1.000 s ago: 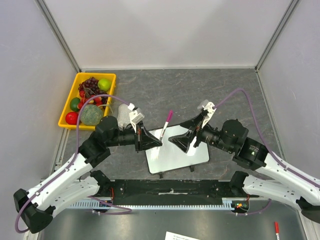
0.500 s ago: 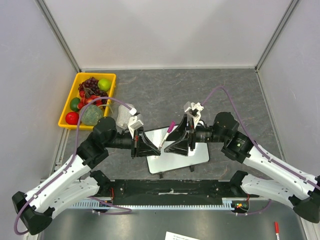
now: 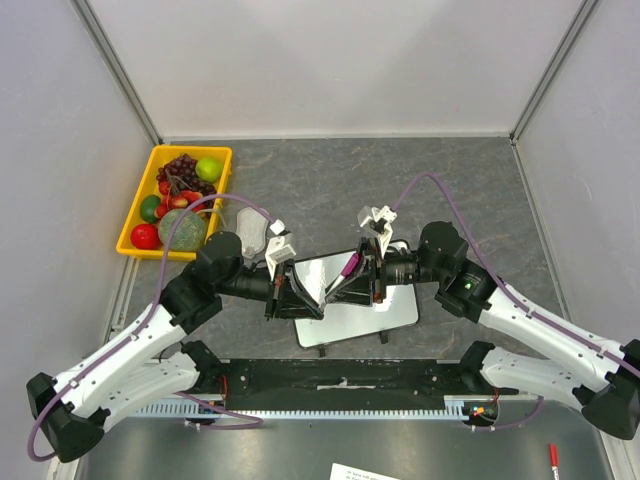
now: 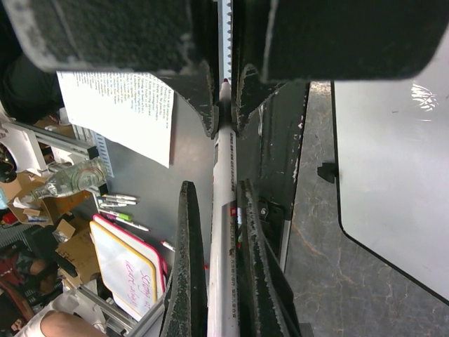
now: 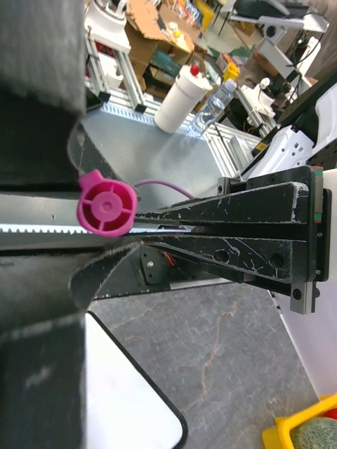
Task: Write a sentence on the whiteboard
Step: Pass from the left arm to the right
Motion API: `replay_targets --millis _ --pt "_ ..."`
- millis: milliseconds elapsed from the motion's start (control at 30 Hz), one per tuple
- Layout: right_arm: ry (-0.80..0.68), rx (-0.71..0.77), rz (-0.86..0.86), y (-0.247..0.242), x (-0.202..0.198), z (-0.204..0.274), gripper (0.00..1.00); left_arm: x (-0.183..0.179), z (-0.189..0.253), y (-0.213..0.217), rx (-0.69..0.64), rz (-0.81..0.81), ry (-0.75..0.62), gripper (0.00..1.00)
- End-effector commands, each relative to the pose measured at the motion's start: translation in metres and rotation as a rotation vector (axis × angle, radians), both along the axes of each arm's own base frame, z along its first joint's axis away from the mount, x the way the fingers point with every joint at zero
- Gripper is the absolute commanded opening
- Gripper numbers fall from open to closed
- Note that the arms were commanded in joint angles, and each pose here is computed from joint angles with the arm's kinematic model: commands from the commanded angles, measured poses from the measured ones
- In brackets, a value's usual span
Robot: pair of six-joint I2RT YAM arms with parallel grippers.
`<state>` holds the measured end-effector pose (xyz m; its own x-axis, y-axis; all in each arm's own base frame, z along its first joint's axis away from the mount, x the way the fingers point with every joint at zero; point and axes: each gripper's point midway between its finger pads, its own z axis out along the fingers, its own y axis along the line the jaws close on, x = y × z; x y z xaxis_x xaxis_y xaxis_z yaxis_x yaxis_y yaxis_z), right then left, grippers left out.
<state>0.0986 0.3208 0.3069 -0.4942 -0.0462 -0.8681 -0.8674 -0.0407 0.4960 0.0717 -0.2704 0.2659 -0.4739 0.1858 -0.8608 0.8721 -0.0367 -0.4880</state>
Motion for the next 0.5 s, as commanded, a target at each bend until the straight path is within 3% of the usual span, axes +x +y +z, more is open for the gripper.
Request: replay_targets --millis 0,100,200,267,333,367,467 --pt "-0.025 0.025 0.022 -0.002 -0.004 0.007 0.24 -0.007 0.019 0.002 -0.045 -0.046 -0.076 0.02" --pt "-0.026 0.018 0.014 -0.003 -0.004 0.004 0.00 -0.007 0.018 0.002 -0.043 -0.039 -0.079 0.02" --pt "-0.022 -0.002 -0.005 -0.005 -0.002 -0.003 0.00 -0.003 0.019 0.003 -0.038 -0.008 -0.087 0.06" --pt "-0.029 -0.015 -0.031 -0.007 0.000 -0.006 0.00 0.004 0.019 0.003 -0.032 0.041 -0.091 0.42" --pt "-0.036 -0.036 -0.072 -0.010 0.005 -0.012 0.00 0.017 0.016 0.004 -0.019 0.136 -0.098 0.67" --pt "-0.045 -0.047 -0.109 -0.012 0.011 -0.015 0.00 0.026 0.014 0.006 -0.008 0.200 -0.092 0.74" --pt "-0.073 -0.078 -0.218 -0.019 0.027 -0.021 0.00 0.050 -0.003 0.010 0.050 0.353 -0.059 0.79"
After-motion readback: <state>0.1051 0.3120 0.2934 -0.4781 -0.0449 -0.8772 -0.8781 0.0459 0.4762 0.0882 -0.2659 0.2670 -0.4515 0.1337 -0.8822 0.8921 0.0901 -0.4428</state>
